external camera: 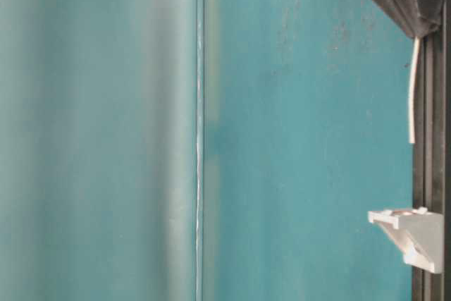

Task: Insert the wire into the hole on the left side and pull it with the left arm.
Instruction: 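Slide the right gripper left, pushing the wire tip into the bracket hole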

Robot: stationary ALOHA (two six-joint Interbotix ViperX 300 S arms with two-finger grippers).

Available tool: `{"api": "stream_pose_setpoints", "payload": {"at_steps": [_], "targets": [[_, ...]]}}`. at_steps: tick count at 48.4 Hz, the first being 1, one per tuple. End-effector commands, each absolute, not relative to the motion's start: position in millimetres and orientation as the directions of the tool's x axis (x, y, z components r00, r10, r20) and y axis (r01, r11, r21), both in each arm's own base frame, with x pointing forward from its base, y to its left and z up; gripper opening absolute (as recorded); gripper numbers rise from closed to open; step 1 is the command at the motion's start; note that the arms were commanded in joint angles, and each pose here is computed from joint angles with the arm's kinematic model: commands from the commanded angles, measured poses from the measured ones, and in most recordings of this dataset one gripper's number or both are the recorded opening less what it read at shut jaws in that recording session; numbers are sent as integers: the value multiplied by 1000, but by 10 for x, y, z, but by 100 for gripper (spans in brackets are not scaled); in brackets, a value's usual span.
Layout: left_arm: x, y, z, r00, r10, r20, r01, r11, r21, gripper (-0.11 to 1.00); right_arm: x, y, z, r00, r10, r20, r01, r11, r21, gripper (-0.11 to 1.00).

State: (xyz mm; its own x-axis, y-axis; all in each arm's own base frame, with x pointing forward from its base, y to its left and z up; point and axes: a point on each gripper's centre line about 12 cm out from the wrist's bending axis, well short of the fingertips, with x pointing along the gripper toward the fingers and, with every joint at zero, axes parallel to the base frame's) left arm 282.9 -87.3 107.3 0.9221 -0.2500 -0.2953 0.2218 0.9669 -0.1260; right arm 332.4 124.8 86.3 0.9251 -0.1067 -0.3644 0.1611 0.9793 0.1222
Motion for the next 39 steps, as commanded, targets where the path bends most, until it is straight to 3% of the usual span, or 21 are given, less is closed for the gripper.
{"api": "stream_pose_setpoints", "payload": {"at_steps": [1,39], "targets": [[2870,-868,1148,932,-248,-266,221,967,-127,67,3378,1267,947,936,-100,-337,153,979,135,-2],[2882,-843,1156,935,-240,-263,213,969,-125,66,3576,1240,933,943,-105,-315,150,981,122,-2]]}}
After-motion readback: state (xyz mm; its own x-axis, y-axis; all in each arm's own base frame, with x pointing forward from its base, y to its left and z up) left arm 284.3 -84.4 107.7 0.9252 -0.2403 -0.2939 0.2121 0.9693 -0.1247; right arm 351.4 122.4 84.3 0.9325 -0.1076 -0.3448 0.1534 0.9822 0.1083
